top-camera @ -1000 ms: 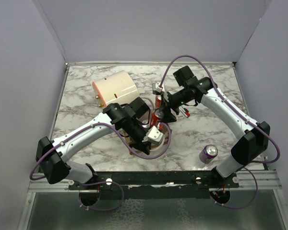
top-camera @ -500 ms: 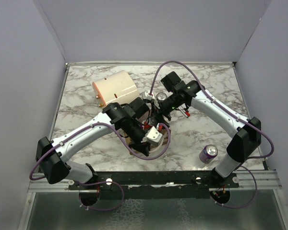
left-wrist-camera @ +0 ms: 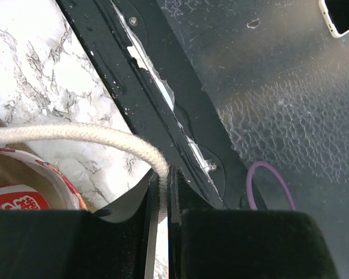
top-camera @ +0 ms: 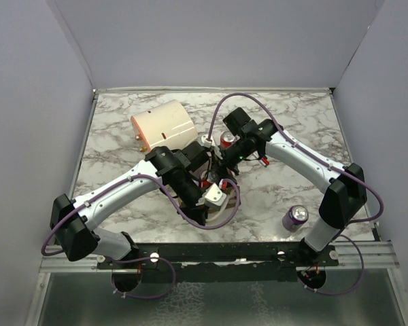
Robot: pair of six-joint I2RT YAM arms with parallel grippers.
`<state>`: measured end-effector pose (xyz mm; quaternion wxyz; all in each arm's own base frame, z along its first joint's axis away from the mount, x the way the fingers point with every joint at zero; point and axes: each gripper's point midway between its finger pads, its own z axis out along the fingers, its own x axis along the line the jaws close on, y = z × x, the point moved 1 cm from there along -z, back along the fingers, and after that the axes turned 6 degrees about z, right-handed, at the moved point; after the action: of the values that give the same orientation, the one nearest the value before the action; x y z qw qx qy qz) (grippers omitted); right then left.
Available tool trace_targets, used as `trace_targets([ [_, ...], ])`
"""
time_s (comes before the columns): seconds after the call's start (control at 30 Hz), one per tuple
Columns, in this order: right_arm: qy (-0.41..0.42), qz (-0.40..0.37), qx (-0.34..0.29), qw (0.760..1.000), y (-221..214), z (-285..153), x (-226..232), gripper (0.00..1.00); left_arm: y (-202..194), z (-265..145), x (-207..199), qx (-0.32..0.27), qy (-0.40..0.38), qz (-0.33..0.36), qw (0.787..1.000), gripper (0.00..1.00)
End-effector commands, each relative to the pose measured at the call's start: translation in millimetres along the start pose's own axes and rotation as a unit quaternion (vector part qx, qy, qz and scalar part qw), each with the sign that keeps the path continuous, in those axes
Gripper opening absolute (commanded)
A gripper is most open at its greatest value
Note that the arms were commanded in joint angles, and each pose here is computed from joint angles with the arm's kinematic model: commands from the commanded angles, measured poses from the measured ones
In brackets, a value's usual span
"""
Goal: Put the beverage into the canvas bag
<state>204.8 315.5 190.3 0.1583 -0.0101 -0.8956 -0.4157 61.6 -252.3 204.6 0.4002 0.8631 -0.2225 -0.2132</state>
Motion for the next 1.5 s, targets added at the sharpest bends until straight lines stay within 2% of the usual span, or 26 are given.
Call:
trace_targets([
  [0.0, 0.015, -0.058, 0.001, 0.998, 11.6, 29.9, 8.8, 0.01, 18.6, 1.7, 7.1, -0.037, 0.006, 0.058, 0.998, 0.10],
  [0.33, -0.016, -0.066, -0.010, 0.998, 11.0, 38.9, -4.6, 0.01, 14.5, -0.1, 5.8, -0.028, 0.007, 0.074, 0.997, 0.10],
  [0.8, 0.013, -0.079, -0.010, 0.997, 3.0, 44.3, 4.7, 0.01, 3.6, -4.0, 0.4, -0.017, 0.012, 0.113, 0.993, 0.09],
  [1.2, -0.006, -0.083, -0.013, 0.996, -16.3, 63.0, 4.5, 0.05, 5.0, -3.0, -1.1, -0.029, -0.006, 0.132, 0.991, 0.11],
  [1.47, -0.005, -0.082, -0.027, 0.996, -11.9, 63.0, 5.0, 0.06, -3.4, -1.2, -4.1, -0.027, -0.008, 0.148, 0.989, 0.10],
])
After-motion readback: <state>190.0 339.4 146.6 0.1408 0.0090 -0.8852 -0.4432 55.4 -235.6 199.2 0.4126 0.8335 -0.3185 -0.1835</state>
